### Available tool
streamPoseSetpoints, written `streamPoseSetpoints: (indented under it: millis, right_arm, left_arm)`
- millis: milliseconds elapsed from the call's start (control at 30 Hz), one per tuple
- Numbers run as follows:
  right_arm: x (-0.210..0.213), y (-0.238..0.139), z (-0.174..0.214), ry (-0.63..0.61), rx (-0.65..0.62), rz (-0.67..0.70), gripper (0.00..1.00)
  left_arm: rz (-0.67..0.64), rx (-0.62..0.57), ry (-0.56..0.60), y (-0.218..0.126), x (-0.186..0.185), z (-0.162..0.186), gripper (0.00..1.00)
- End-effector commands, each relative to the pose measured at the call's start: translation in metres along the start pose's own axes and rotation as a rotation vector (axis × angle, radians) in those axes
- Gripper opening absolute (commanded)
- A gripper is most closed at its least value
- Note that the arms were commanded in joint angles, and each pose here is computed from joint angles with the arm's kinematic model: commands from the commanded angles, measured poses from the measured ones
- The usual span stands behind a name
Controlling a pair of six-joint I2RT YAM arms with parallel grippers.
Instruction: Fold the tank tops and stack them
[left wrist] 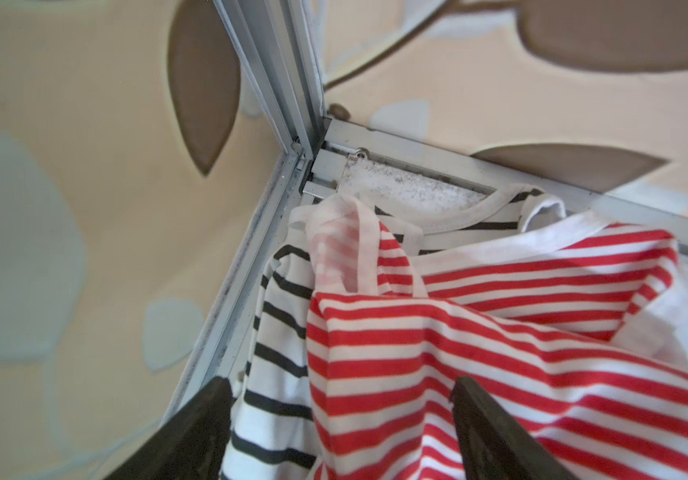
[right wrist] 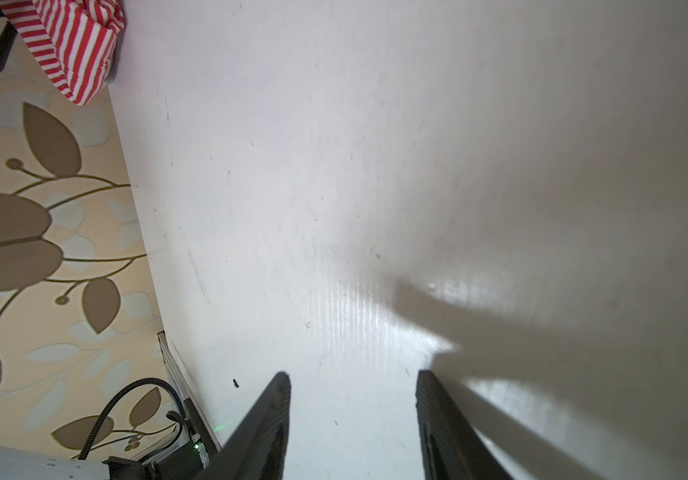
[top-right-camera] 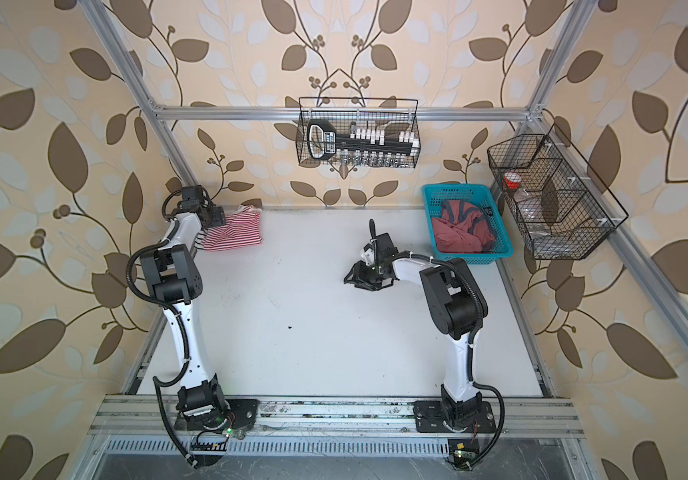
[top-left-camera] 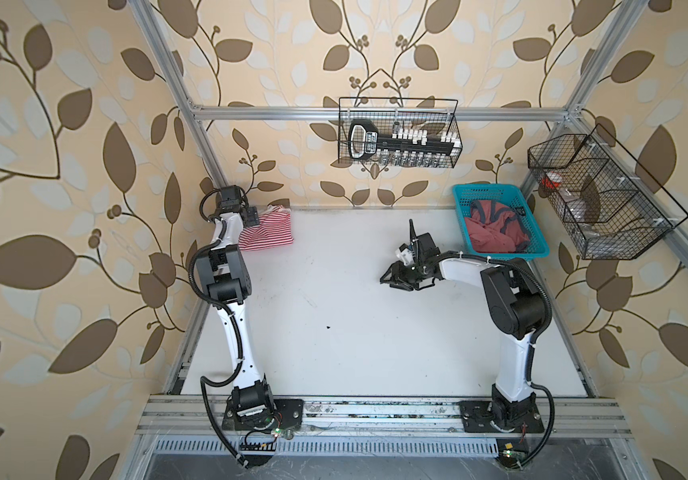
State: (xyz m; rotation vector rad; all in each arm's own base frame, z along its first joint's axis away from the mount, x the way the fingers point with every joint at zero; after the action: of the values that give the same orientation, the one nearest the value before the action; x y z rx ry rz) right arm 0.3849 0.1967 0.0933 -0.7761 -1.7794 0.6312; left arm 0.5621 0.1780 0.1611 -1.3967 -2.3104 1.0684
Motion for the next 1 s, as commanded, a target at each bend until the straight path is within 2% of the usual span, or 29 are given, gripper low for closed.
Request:
streamPoseSetpoints:
  millis: [0, 100, 200, 267, 300, 400, 500, 533, 567, 633, 733, 833, 967]
  right_arm:
    - [0.011, -0.032, -0.011, -0.079, -0.059, 0.045, 0.51]
    - [0.016, -0.07, -0.019, -0.138, -0.134, 0.09, 0.53]
    - [0.016, -0.111, -0.021, -0.178, -0.234, 0.121, 0.56]
    - [0.015, -0.142, -0.02, -0.207, -0.315, 0.158, 0.58]
    - [0.012, -0.157, -0.017, -0.214, -0.353, 0.185, 0.59]
    - [-0.003, -0.195, -0.007, -0.21, -0.469, 0.286, 0.63]
    - [-0.023, -0.221, 0.006, -0.186, -0.576, 0.44, 0.76]
    - [-0.029, -0.227, 0.012, -0.179, -0.604, 0.507, 0.92]
    - [-0.035, -0.23, 0.017, -0.181, -0.62, 0.573, 1.0]
    - [-0.044, -0.233, 0.026, -0.212, -0.648, 0.679, 1.0]
    - [-0.062, -0.231, 0.038, -0.234, -0.658, 0.832, 1.0]
    - [-0.079, -0.224, 0.048, -0.273, -0.668, 0.944, 1.0]
    - [-0.093, -0.208, 0.062, -0.386, -0.706, 1.005, 1.0]
  left_arm:
    - [0.129, -0.157, -0.093, -0.071, -0.013, -0.044, 0.86]
    - [0.219, -0.266, -0.156, -0.136, -0.019, -0.063, 0.87]
    - [0.323, -0.317, -0.183, -0.2, -0.03, -0.067, 0.88]
    - [0.369, -0.305, -0.16, -0.236, -0.044, -0.057, 0.92]
    - [0.382, -0.289, -0.13, -0.25, -0.052, -0.047, 0.99]
    - [0.4, -0.246, -0.028, -0.277, -0.076, -0.003, 0.99]
    - [0.419, -0.149, 0.003, -0.284, -0.077, 0.047, 0.99]
    - [0.415, -0.126, -0.006, -0.287, -0.071, 0.063, 0.99]
    - [0.41, -0.104, -0.013, -0.286, -0.064, 0.08, 0.99]
    - [0.385, -0.085, -0.005, -0.283, -0.051, 0.111, 0.99]
    - [0.331, -0.121, 0.002, -0.269, -0.028, 0.151, 0.99]
    - [0.245, -0.163, -0.03, -0.25, -0.01, 0.176, 0.99]
    - [0.171, -0.18, -0.004, -0.228, 0.001, 0.195, 0.99]
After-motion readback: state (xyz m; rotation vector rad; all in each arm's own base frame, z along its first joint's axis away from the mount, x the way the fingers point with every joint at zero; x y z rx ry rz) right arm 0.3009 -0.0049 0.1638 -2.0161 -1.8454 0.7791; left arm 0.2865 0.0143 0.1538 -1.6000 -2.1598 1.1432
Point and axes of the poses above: each gripper's point midway between its finger pads, its own y axis out along the fingers, its own x axis along the line the jaws close on, z = x × y, the point moved 8 cm from there along -y, back along the fingers, and after that the axes turned 14 degrees about -y, right-handed, at the moved point
